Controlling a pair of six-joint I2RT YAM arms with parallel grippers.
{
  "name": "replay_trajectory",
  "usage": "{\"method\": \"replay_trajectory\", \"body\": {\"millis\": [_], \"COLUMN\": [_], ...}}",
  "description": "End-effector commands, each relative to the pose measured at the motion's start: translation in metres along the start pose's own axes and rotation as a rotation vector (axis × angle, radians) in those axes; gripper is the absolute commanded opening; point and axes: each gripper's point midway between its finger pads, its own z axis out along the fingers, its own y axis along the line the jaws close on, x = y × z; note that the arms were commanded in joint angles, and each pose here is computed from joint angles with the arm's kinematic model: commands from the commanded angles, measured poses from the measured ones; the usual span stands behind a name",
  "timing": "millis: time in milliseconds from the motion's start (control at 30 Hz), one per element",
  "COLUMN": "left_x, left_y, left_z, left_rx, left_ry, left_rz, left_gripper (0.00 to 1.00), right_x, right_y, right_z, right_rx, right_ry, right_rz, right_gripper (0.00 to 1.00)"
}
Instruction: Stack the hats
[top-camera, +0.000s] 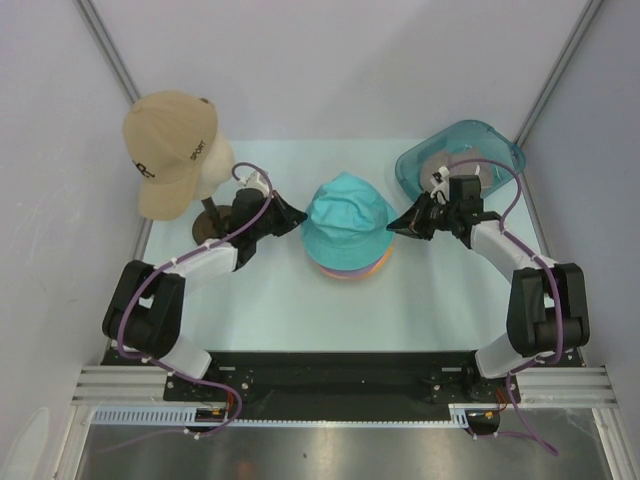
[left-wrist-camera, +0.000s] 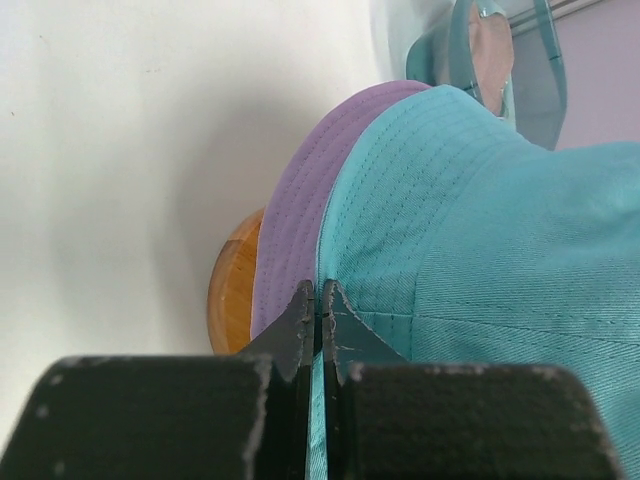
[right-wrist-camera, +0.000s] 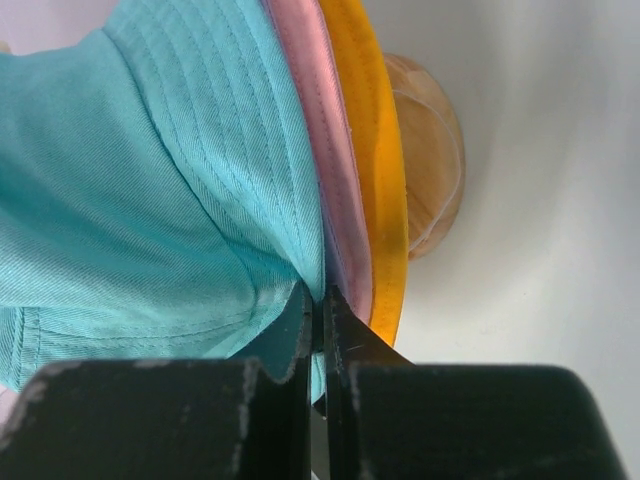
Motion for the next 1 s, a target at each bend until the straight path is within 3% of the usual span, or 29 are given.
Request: {"method": "replay_trajectory", "body": {"millis": [0, 533, 600, 633, 667, 767, 867, 967], "left_x": [0.027, -0.014, -0.016, -0.017, -0.018, -0.029, -0.043, -0.051], "left_y": [0.053, -0.017, -0.019, -0.019, -0.017, -0.010, -0.001, 0.004], "left_z": [-0.004, 0.061, 0.062, 0.061, 0.059, 0.047, 0.029, 0.013], "left_rx": [-0.195, 0.002, 0.007, 0.003, -0.003, -0.041, -0.066, -0.072], "left_ry": [0.058, 0.054, 0.058, 0.059, 0.062, 0.042, 0.002, -0.019], "left_rz": [0.096, 0.266, 0.285, 0.289, 0.293, 0.286, 0.242, 0.211], "left_gripper": [0.00, 0.00, 0.01, 0.04, 0.15, 0.42, 0.64, 0.78], "right_x": [0.025, 0.080, 0.079, 0.077, 0.072, 0.058, 0.041, 0.023], "right_y": [-0.057, 0.019, 0.023, 0.023, 0.021, 0.014, 0.002, 0.002], "right_z": [-0.007, 0.017, 0.010, 0.007, -0.002, -0.026, -0.051, -0.072], "right_rx": [0.257, 0.055, 0.049, 0.048, 0.051, 0.067, 0.086, 0.067], "right_ry": [0.028, 0.138, 0.123, 0.115, 0.091, 0.036, -0.023, -0.084], "right_rz": [-0.002, -0.278, -0.282, -0.278, -0.266, -0.245, -0.222, -0.232], "right_gripper": [0.00, 0.00, 0.09, 0.16, 0.32, 0.54, 0.62, 0.64]}}
